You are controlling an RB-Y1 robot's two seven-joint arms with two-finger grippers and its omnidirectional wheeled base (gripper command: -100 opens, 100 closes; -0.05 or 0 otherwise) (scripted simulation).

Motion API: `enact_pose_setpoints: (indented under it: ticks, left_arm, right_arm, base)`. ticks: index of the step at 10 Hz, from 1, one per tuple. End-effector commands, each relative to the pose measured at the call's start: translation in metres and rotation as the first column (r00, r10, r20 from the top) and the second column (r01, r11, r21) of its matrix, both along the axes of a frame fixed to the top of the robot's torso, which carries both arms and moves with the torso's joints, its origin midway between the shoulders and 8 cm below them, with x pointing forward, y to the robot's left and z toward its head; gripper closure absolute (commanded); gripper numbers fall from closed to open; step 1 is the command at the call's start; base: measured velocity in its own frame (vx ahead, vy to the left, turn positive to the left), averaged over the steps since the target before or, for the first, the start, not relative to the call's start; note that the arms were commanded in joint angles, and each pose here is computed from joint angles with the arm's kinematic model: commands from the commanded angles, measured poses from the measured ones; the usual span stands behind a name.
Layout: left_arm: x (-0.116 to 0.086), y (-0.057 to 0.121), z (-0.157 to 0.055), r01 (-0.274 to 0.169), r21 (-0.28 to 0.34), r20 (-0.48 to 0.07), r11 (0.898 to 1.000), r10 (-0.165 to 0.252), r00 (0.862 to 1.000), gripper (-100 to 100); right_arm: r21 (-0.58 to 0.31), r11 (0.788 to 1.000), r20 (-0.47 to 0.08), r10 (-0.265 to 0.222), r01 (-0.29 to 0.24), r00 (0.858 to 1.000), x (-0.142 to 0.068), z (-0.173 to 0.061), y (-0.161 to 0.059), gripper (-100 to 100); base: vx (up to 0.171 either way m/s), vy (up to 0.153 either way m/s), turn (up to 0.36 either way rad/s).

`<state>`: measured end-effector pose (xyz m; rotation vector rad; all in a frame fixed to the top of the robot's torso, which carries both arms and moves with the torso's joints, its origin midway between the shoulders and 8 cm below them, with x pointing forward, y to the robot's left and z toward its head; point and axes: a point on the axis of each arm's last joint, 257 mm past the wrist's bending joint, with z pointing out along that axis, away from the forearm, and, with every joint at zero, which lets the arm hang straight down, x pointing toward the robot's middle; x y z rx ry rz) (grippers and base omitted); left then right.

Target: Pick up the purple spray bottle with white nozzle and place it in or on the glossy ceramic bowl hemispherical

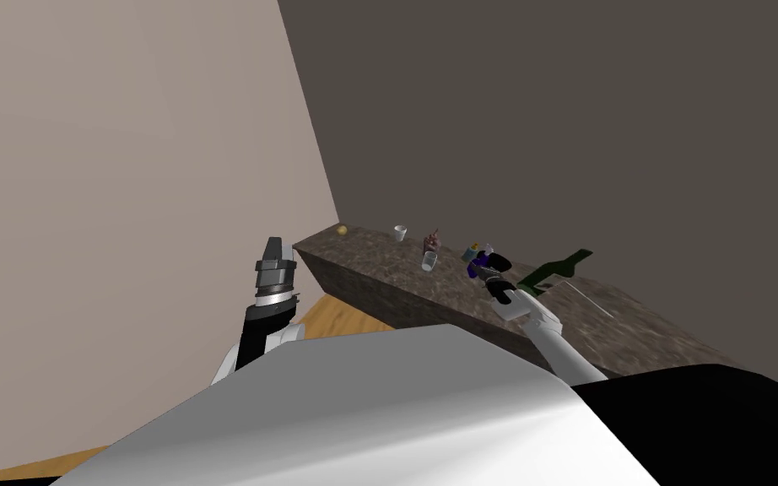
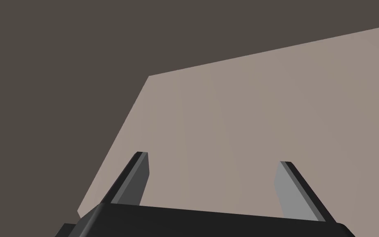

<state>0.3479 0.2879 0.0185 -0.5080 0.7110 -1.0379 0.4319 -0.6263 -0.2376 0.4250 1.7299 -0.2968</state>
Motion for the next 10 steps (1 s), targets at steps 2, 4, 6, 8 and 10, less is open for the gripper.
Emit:
enact_pose_setpoints:
  ticks: [2, 4, 6, 8, 10]
  left_arm:
    - [0.000, 0.000, 0.000, 0.000, 0.000, 0.000, 1.000, 0.000, 1.000, 0]
    - [0.000, 0.000, 0.000, 0.000, 0.000, 0.000, 1.000, 0.000, 1.000, 0]
    - [0.000, 0.000, 0.000, 0.000, 0.000, 0.000, 1.000, 0.000, 1.000, 0]
    - [0.000, 0.000, 0.000, 0.000, 0.000, 0.000, 1.000, 0.000, 1.000, 0]
    - [0.000, 0.000, 0.000, 0.000, 0.000, 0.000, 1.000, 0.000, 1.000, 0]
  right_arm:
    - [-0.028, 0.999, -0.017, -0.026, 0.025, 1.000, -0.005, 0.002, -0.014, -100]
    - [-0.033, 0.998, -0.020, -0.059, 0.058, 0.998, -0.005, 0.001, -0.025, -100]
    - [-0.032, 0.995, -0.022, -0.094, 0.094, 0.995, -0.004, -0.001, -0.035, -100]
    - [-0.032, 0.996, -0.021, -0.083, 0.082, 0.996, -0.005, 0.000, -0.032, 100]
    - [-0.032, 0.996, -0.021, -0.085, 0.085, 0.996, -0.005, 0.000, -0.033, 100]
  base:
    - [0.016, 0.029, 0.060]
    - [-0.018, -0.020, 0.104]
    - [-0.054, -0.067, 0.210]
    - [-0.016, -0.019, 0.015]
    - [-0.002, -0.003, -0.007]
